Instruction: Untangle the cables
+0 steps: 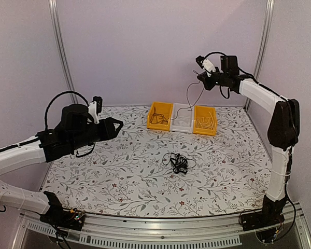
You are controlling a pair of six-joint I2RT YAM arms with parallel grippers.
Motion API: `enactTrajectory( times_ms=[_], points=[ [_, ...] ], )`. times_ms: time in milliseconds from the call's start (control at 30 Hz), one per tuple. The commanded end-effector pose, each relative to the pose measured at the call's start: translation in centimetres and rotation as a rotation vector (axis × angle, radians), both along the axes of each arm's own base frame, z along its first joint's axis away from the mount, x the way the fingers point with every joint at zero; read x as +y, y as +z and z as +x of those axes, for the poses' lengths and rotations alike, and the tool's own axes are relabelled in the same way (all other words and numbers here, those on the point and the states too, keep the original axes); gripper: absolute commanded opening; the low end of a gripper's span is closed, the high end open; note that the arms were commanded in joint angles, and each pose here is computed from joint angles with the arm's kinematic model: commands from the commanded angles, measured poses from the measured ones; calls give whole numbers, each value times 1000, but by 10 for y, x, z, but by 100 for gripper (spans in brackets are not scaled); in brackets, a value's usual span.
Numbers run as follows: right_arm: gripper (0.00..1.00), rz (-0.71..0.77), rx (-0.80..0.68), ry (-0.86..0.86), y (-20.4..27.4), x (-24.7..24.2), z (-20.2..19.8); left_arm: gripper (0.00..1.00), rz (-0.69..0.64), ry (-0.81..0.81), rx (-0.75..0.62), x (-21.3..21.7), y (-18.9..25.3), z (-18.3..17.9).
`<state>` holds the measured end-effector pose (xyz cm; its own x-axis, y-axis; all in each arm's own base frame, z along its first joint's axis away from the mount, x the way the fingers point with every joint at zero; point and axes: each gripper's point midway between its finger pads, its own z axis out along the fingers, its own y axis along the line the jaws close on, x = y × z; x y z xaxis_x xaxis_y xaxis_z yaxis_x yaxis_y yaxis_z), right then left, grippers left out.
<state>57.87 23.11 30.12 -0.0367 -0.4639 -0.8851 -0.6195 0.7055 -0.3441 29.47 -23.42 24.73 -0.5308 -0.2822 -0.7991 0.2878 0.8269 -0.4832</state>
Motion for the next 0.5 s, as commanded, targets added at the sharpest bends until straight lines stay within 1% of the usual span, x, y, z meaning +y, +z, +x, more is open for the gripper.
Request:
enactTrajectory(
  times_ms=[0, 267, 467],
  points=[
    [0, 17, -99, -12, 45, -6, -4, 52, 11, 20, 18, 4, -9, 4],
    [0, -5, -88, -38, 35, -13, 2, 52, 13, 10, 23, 1, -10, 4],
    [0, -19, -95, -95, 35, -46, 12, 52, 14, 17, 29, 3, -14, 4]
  ],
)
